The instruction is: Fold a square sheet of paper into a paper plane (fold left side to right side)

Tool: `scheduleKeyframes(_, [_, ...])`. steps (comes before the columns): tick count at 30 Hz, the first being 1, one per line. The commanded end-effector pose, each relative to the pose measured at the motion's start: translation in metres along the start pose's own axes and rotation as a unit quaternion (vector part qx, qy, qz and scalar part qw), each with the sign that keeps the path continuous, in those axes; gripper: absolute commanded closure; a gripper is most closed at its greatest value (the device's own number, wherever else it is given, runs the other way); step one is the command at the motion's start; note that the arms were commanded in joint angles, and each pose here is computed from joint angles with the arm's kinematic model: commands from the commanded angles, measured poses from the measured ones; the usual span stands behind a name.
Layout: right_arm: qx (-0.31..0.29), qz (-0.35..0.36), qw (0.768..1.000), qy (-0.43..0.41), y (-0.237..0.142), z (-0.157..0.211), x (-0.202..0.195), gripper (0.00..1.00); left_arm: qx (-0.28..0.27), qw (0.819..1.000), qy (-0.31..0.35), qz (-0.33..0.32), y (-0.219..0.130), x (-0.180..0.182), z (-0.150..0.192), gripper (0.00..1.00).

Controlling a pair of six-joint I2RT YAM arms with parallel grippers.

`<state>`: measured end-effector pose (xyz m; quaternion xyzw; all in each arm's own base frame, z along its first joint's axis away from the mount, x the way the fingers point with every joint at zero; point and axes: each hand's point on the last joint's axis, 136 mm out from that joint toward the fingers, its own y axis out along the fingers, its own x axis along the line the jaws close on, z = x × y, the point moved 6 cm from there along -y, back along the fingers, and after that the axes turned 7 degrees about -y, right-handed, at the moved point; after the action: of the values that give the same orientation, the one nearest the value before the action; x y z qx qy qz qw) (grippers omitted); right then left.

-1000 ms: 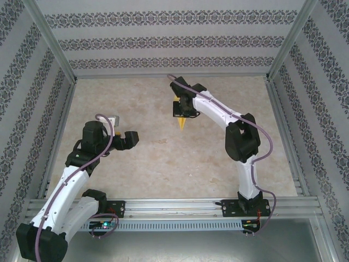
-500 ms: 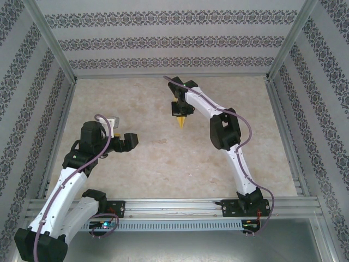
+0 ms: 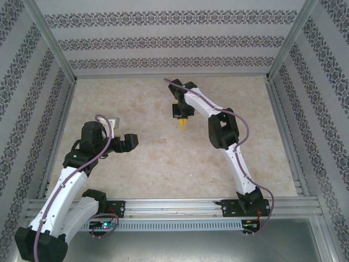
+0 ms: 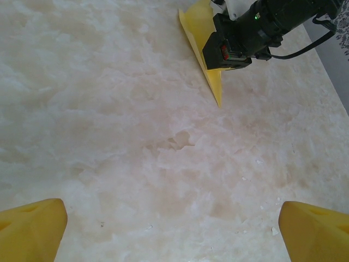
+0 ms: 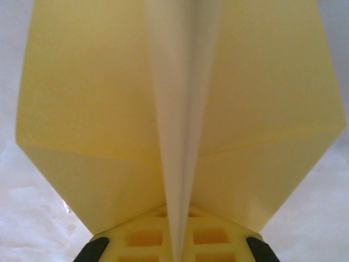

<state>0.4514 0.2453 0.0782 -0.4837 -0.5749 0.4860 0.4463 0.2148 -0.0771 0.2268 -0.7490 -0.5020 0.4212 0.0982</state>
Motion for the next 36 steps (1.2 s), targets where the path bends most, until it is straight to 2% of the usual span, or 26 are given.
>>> scheduleKeyframes(1, [0.023,0.006,1.0,-0.003,0.012,0.005,-0.005,0.93,-0.002,1.0,-0.002,-0.012,0.0,0.006,0.001,0.0])
scheduleKeyframes(9, [0.026,0.005,1.0,-0.005,0.016,0.01,-0.004,0.75,-0.003,1.0,-0.001,-0.014,0.001,0.007,0.001,0.0])
scheduleKeyframes(18, [0.012,0.008,1.0,0.006,0.007,0.014,-0.007,0.61,-0.007,1.0,-0.001,-0.017,0.0,0.007,-0.002,0.0])
scheduleKeyframes(36, [-0.015,0.006,1.0,-0.009,-0.02,0.018,-0.003,0.6,-0.01,1.0,-0.001,-0.016,0.001,0.005,-0.009,0.0])
